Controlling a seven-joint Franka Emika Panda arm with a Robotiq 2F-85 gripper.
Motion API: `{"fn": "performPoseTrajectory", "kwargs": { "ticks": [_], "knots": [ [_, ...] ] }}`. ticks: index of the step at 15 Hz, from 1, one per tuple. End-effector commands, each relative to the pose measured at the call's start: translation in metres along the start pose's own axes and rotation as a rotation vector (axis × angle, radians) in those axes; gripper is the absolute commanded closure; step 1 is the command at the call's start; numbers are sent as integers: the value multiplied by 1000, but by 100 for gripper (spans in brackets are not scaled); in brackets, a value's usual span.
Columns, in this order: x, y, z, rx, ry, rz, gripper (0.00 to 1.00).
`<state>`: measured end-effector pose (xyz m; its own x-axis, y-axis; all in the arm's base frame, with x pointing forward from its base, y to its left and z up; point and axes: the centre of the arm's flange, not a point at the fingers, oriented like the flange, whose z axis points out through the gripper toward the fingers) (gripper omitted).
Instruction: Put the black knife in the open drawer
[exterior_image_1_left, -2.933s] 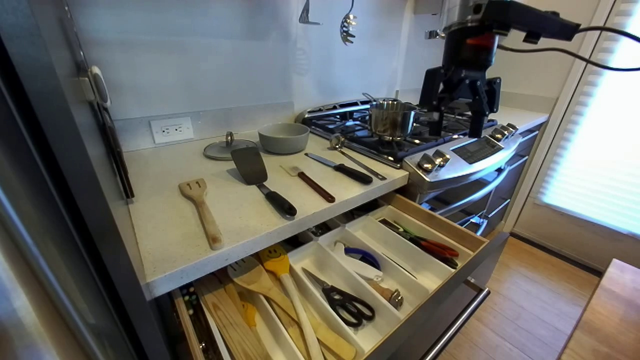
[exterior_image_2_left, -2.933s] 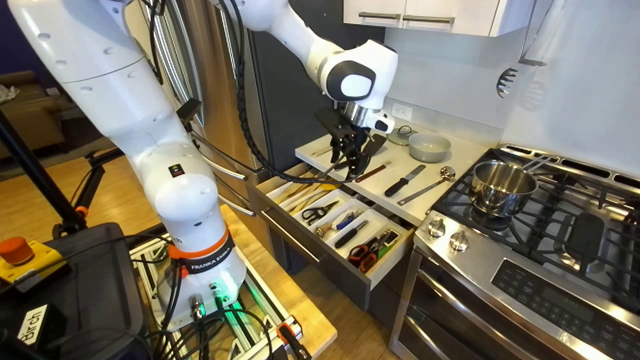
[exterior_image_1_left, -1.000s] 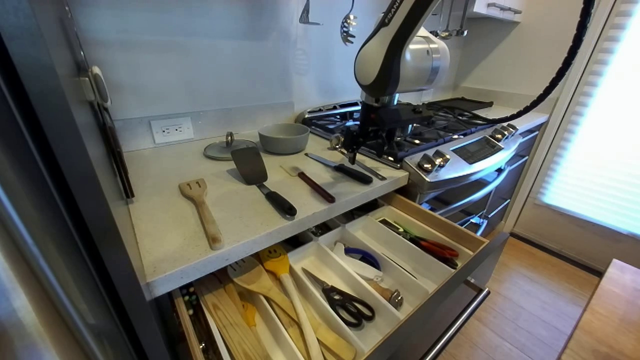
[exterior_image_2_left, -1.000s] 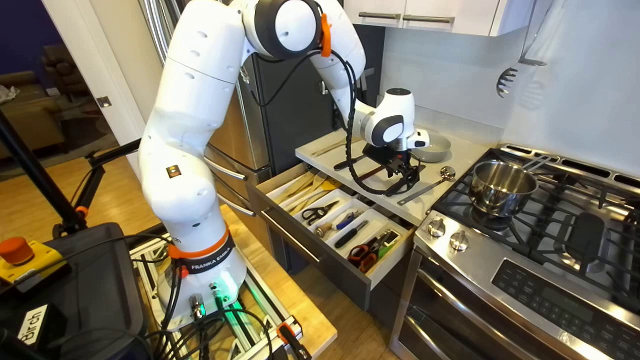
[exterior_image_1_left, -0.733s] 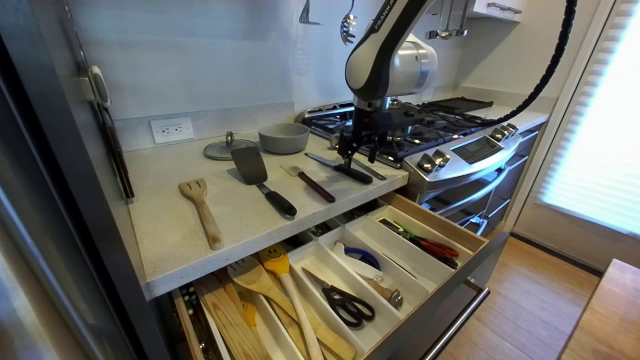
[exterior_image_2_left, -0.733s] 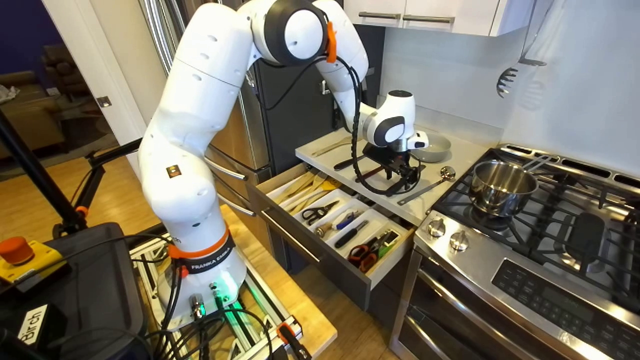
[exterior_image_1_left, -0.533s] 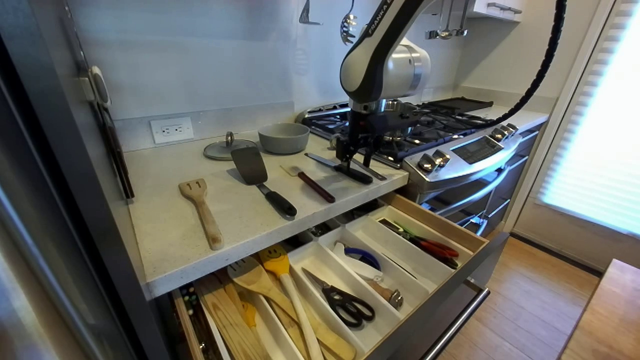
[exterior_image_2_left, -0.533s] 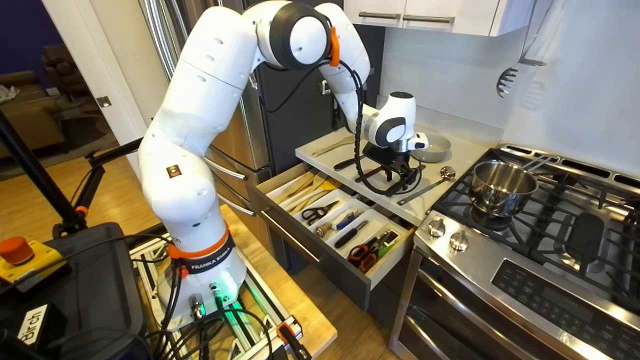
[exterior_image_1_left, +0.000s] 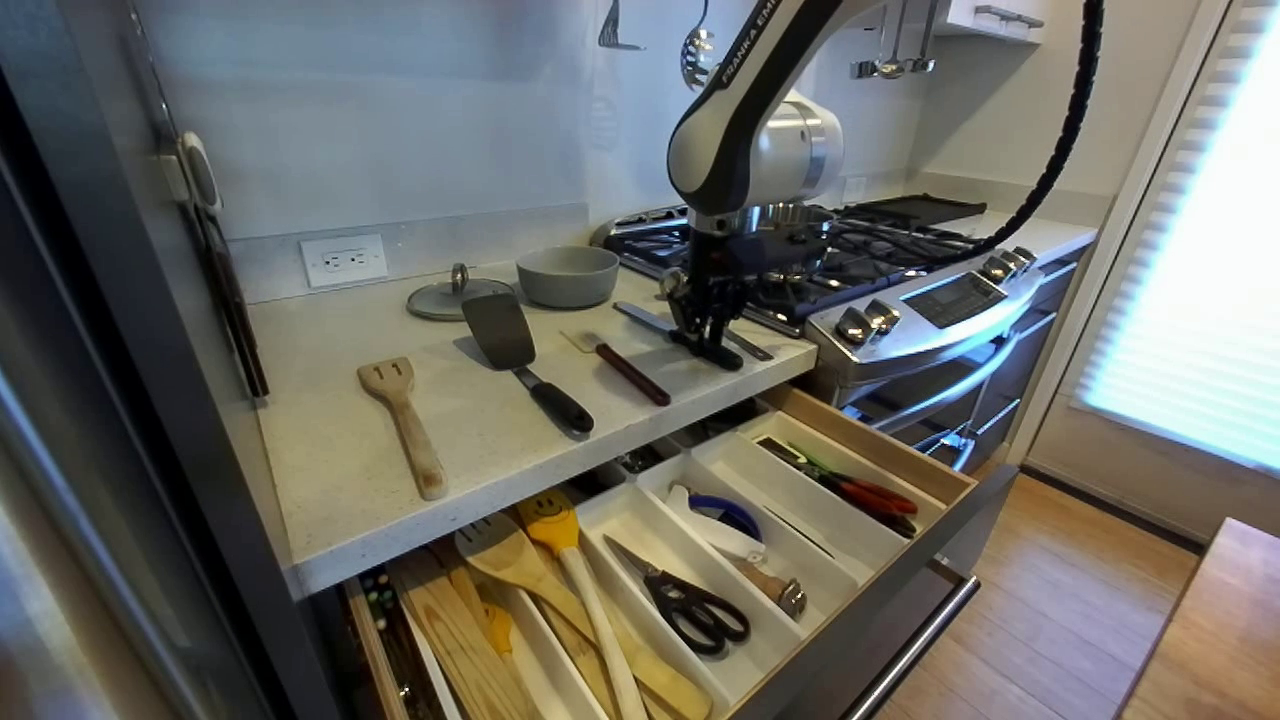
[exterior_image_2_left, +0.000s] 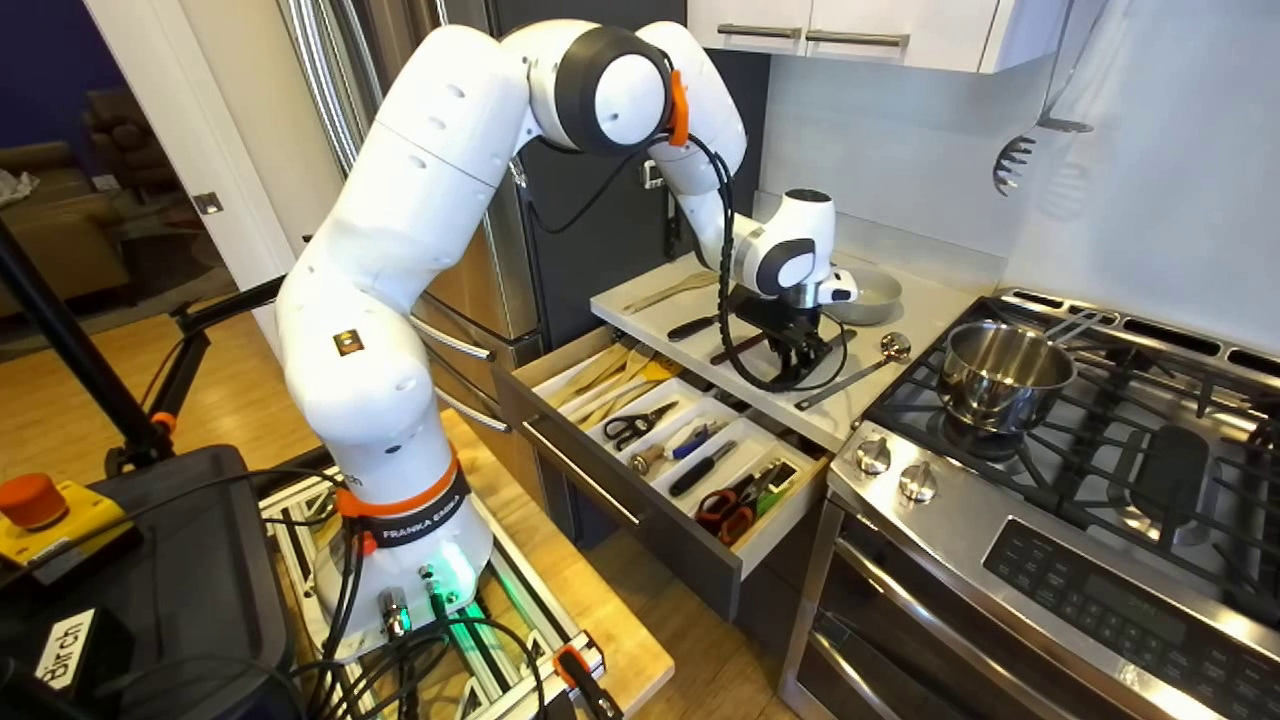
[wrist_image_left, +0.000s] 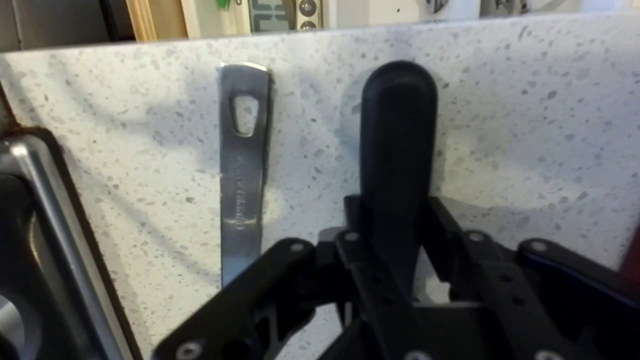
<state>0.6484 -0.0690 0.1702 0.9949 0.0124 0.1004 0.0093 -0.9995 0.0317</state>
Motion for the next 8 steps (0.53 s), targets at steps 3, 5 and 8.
{"fn": "performPoseTrajectory", "kwargs": {
  "ticks": [3, 5, 8],
  "knots": [
    [-16, -1, -35, -14, 12, -14, 92],
    [-33, -4, -68, 35, 22, -43, 92],
    [-73, -14, -103, 147, 14, -200, 92]
  ]
}}
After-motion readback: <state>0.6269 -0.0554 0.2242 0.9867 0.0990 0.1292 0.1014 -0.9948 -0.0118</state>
